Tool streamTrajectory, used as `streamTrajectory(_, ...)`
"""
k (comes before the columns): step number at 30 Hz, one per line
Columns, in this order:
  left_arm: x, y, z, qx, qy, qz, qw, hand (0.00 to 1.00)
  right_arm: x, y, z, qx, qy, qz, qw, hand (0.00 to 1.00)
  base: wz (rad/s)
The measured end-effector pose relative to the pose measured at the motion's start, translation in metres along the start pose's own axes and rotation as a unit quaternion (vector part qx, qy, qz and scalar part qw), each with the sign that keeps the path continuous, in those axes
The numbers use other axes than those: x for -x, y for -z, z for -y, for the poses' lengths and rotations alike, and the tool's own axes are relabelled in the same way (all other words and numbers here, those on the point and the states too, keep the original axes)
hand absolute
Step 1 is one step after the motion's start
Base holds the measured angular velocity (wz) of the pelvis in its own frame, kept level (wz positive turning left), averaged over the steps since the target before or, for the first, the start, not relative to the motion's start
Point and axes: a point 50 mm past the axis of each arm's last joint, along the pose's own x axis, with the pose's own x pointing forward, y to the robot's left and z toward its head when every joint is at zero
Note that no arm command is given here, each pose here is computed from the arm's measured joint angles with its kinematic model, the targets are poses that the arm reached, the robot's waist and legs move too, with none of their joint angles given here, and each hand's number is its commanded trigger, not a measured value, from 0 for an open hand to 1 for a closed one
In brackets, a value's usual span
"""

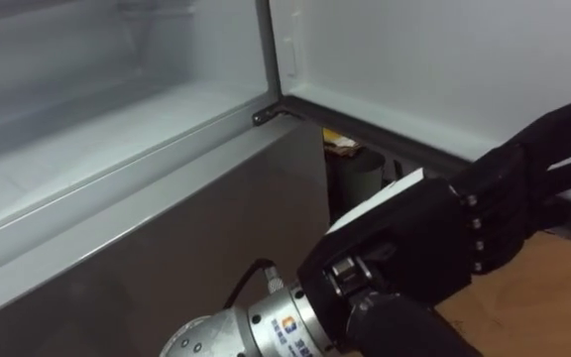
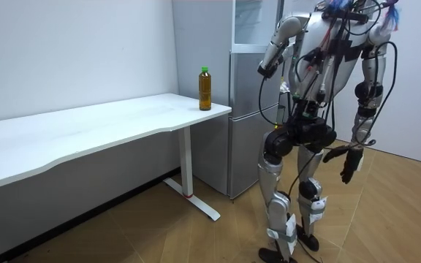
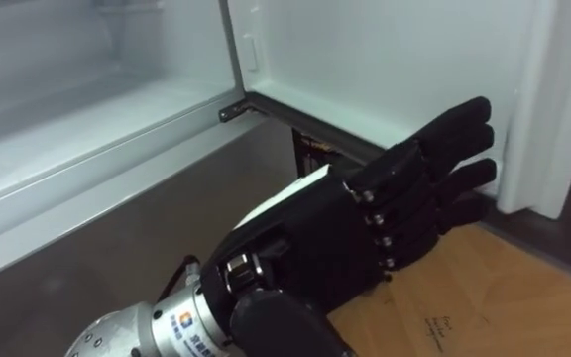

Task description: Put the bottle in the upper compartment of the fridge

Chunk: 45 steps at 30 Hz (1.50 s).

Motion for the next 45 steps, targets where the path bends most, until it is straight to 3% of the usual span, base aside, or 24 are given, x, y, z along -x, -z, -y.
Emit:
streamTrajectory(13, 0.009, -0.001, -0.007, -0.021, -0.017, -0.024, 0.999, 0.00, -0.001, -0.021, -0.014, -0.021, -0.011, 0.034, 0.999, 0.00, 0.31)
streamTrajectory(21, 0.018, -0.025, -0.004, -0.051, -0.038, 0.023, 0.998, 0.00, -0.002, -0.025, -0.030, -0.046, -0.023, 0.054, 0.997, 0.00, 0.44)
streamTrajectory(27, 0.044, -0.024, -0.011, -0.049, -0.108, 0.030, 0.992, 0.00, -0.002, -0.017, -0.027, -0.048, -0.013, 0.051, 0.997, 0.00, 0.28)
streamTrajectory(37, 0.064, -0.054, -0.015, -0.128, -0.176, 0.072, 0.973, 0.00, -0.001, -0.019, -0.031, -0.012, -0.003, 0.067, 0.998, 0.00, 0.24)
streamTrajectory(45, 0.076, -0.071, -0.018, -0.221, -0.243, 0.073, 0.942, 0.00, 0.000, -0.021, -0.040, 0.028, -0.007, 0.084, 0.996, 0.00, 0.19)
